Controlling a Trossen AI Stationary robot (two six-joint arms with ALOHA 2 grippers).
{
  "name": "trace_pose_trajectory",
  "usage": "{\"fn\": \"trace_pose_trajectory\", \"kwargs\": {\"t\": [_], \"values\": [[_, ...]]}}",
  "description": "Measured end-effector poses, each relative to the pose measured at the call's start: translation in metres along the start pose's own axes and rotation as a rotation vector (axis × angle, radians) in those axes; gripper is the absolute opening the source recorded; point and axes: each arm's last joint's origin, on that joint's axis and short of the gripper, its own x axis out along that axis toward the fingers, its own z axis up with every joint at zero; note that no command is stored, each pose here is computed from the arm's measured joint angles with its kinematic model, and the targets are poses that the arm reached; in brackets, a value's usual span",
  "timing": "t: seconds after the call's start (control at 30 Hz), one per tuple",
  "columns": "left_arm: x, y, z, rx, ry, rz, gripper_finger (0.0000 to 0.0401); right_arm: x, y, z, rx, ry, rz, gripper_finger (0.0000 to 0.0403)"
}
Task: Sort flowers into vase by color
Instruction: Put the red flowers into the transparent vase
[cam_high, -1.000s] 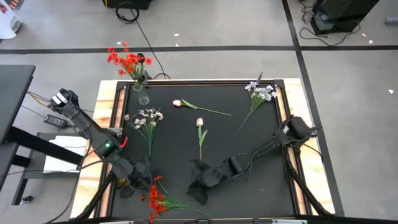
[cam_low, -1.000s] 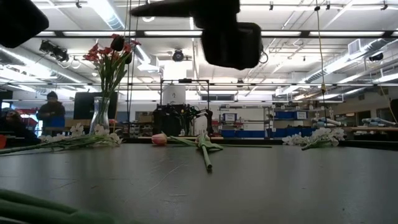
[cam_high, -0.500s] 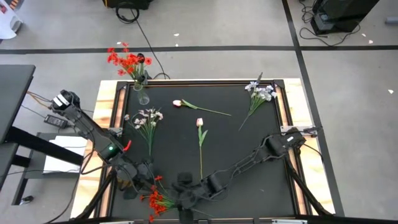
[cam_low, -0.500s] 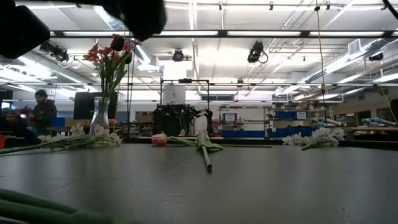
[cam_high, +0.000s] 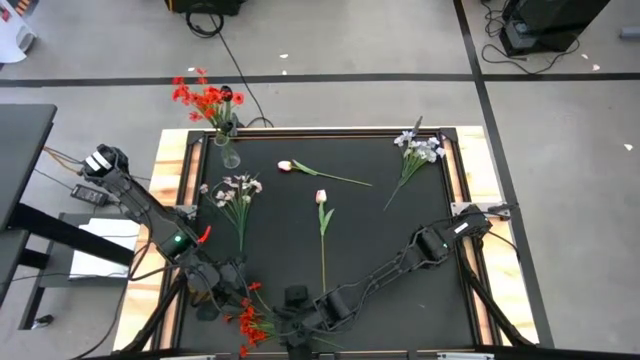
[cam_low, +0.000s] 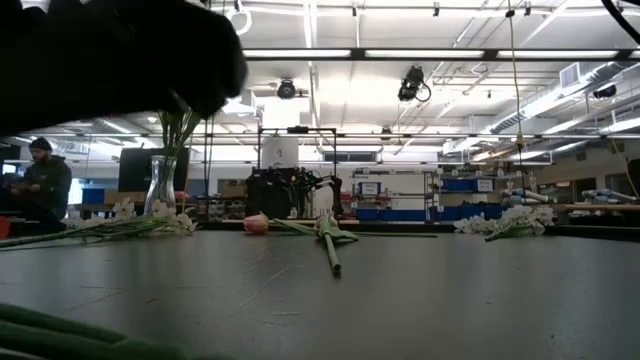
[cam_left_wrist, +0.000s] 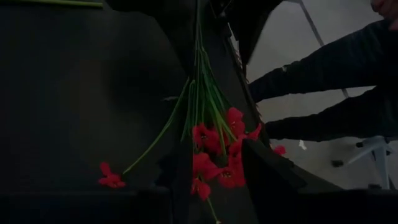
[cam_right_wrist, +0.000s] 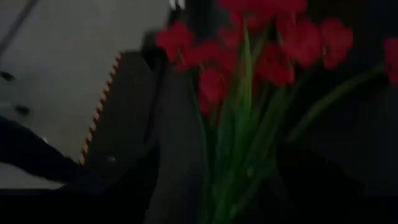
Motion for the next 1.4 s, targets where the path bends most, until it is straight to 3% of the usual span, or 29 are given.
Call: {"fn": "trace_pose_trajectory", "kwargs": {"t": [0.2, 0.43, 0.63, 0.9, 1.03, 1.17, 1.4], "values": [[0.0, 0.001, 0.001, -0.001, -0.007, 0.008, 0.0141, 0.009, -0.002, -0.012, -0.041, 0.075, 0.023, 0.0345], [0.0, 0.002, 0.0, -0.086, -0.002, 0.024, 0.0141, 0.03, -0.015, -0.025, -0.012, 0.111, -0.012, 0.0293], [0.0, 0.003, 0.0, -0.116, 0.0, 0.027, 0.0141, 0.03, -0.024, -0.022, 0.023, 0.119, -0.048, 0.0189], [0.0, 0.002, 0.0, -0.134, 0.0, 0.027, 0.0141, 0.03, -0.038, -0.018, 0.242, 0.139, -0.067, 0.002], [0.0, 0.003, 0.0, -0.234, -0.005, 0.028, 0.0141, 0.025, -0.043, -0.017, 0.364, 0.114, -0.184, 0.0021], [-0.005, 0.001, 0.001, -0.299, -0.019, 0.011, 0.0141, 0.009, -0.052, -0.013, 0.38, 0.09, -0.358, 0.0013], [-0.028, -0.001, 0.007, -0.308, -0.131, -0.017, 0.0141, -0.046, -0.059, 0.022, 0.487, -0.01, -0.459, 0.0013]]}}
